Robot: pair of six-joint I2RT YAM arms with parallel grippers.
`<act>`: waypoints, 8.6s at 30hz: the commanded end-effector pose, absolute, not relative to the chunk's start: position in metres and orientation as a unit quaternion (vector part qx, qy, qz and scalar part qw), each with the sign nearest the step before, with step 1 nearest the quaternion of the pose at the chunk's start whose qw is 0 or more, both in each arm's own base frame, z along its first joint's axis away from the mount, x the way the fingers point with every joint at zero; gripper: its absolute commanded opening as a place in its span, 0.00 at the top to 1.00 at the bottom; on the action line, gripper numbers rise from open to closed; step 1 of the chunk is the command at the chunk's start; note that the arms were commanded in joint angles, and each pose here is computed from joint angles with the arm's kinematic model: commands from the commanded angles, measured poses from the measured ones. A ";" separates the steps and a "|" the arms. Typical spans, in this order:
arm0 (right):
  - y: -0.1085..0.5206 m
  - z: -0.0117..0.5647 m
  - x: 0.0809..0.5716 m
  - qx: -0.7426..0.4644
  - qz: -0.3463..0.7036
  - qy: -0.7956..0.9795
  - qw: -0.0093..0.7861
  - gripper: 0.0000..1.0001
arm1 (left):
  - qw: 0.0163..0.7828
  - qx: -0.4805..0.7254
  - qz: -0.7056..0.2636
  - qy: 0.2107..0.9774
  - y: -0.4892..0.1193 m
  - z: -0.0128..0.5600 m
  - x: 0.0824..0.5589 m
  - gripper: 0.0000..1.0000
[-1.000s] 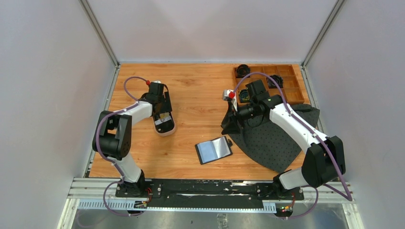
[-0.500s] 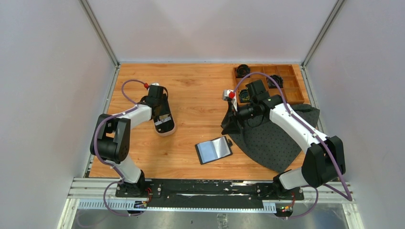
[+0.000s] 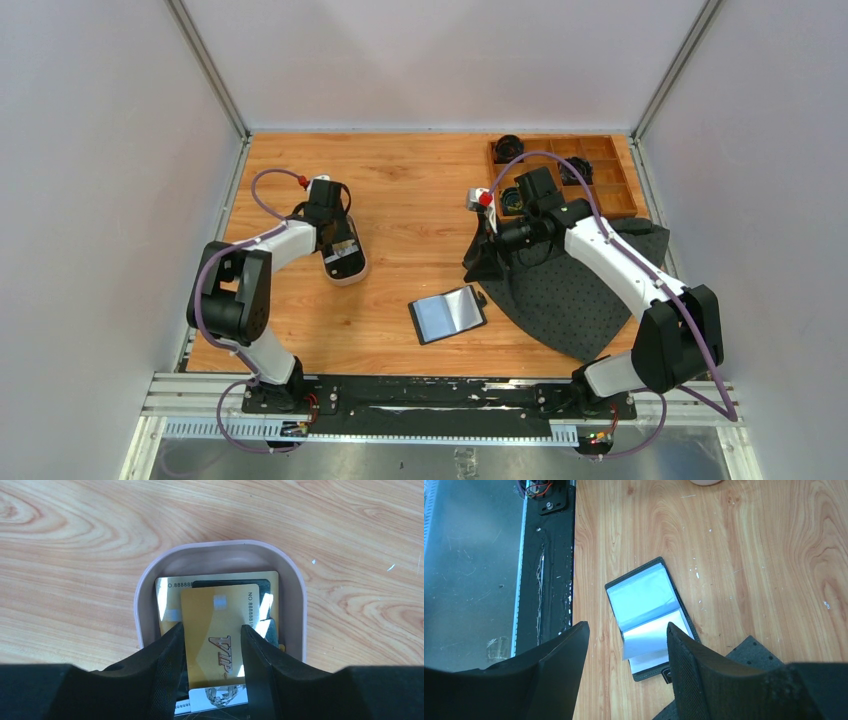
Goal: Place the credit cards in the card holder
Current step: Move the storage box to the center of the board, then pick up the credit card from the storage box.
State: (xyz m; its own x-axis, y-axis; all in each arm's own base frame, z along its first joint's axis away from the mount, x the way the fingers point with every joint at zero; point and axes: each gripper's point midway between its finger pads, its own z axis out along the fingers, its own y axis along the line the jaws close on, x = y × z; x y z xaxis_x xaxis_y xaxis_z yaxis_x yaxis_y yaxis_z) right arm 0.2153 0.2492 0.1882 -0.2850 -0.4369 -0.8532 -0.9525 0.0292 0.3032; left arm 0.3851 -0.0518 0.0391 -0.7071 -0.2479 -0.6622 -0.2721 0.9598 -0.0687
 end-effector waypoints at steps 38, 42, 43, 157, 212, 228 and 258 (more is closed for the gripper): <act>0.242 0.188 0.213 -0.518 0.468 0.659 0.279 0.38 | 0.329 -0.143 -0.096 0.929 -0.068 0.037 0.362 0.52; 0.242 0.188 0.213 -0.519 0.468 0.658 0.279 0.38 | 0.326 -0.143 -0.109 0.928 -0.071 0.038 0.363 0.49; 0.242 0.188 0.213 -0.519 0.469 0.658 0.279 0.38 | 0.326 -0.142 -0.111 0.928 -0.071 0.038 0.363 0.48; 0.234 0.188 0.220 -0.509 0.468 0.664 0.285 0.38 | 0.170 0.101 -0.116 0.973 -0.146 0.047 0.241 0.44; 0.222 0.197 0.226 -0.500 0.461 0.665 0.309 0.38 | 0.384 -0.011 -0.101 0.918 -0.180 0.137 0.365 0.39; 0.213 0.199 0.232 -0.495 0.450 0.671 0.321 0.38 | 0.466 -0.039 -0.197 0.861 -0.168 0.253 0.316 0.00; 0.137 0.194 0.273 -0.405 0.423 0.719 0.375 0.37 | 0.454 -0.099 -0.446 0.765 -0.208 0.440 0.265 0.00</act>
State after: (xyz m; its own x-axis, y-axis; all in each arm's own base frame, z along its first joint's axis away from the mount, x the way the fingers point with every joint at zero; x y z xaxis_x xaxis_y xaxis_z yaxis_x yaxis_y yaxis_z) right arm 0.2782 0.1390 0.1919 -0.3862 -0.2879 -0.8763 -0.8994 0.3282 0.2886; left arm 0.2713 -0.2018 0.4382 -0.5291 -0.5737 -0.6252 0.2411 0.6048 -0.7590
